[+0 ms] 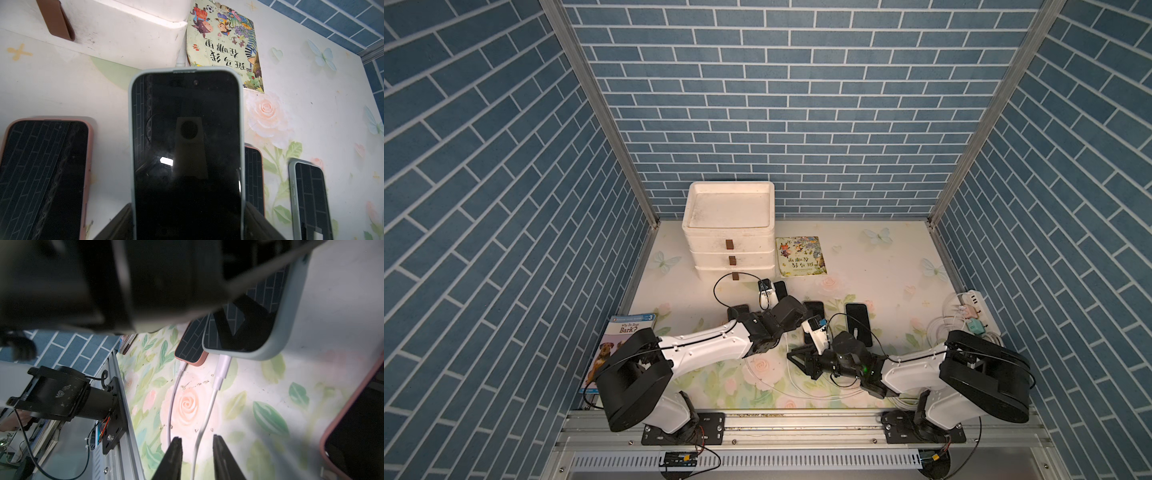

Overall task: Unplug the charging cable from the phone
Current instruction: Remove the charging cable from the phone.

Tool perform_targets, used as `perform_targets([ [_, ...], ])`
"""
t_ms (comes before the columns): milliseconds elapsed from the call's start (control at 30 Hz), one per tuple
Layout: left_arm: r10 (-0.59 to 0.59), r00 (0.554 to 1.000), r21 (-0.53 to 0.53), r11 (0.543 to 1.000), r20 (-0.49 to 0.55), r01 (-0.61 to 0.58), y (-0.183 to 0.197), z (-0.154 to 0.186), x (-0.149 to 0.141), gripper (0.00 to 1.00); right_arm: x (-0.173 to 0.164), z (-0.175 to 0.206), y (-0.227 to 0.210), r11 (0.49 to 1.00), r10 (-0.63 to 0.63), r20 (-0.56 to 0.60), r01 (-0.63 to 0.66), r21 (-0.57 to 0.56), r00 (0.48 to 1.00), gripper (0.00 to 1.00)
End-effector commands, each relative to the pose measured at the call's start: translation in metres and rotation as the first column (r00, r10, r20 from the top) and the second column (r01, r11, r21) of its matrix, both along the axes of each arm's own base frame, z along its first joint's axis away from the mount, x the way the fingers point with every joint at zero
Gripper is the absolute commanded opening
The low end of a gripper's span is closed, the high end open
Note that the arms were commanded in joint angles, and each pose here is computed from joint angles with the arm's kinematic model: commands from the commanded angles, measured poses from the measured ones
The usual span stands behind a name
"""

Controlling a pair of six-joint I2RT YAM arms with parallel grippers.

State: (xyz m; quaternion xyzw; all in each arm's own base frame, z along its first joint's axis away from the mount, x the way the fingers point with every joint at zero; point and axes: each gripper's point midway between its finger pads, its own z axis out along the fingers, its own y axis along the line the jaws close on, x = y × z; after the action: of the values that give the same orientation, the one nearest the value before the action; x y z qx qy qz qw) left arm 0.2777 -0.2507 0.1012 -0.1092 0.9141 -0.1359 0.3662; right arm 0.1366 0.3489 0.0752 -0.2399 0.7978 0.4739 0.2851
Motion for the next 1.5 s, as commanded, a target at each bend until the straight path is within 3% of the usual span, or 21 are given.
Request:
perform_targets([
  [0, 0.025, 0.998, -0.028, 0.999, 0.054, -0.024, 0.001, 0.014, 0.005, 0.0, -0.002, 0.009, 0.008, 0.998, 0.036, -0.012, -0.036, 0.047, 0.999, 0.3],
  [1033, 0.027, 0.997, -0.06, 0.998, 0.067, -0.023, 0.002, 0.017, 0.002, 0.0, 0.004, -0.003, 0.017, 0.999, 0.029, -0.042, -0.028, 0.03, 0.999, 0.25],
  [1467, 0.039, 0.996, -0.105, 0.994, 0.076, -0.031, 0.002, 0.02, 0.001, 0.0, 0.005, -0.004, 0.017, 0.999, 0.023, -0.047, -0.021, 0.034, 0.999, 0.28],
])
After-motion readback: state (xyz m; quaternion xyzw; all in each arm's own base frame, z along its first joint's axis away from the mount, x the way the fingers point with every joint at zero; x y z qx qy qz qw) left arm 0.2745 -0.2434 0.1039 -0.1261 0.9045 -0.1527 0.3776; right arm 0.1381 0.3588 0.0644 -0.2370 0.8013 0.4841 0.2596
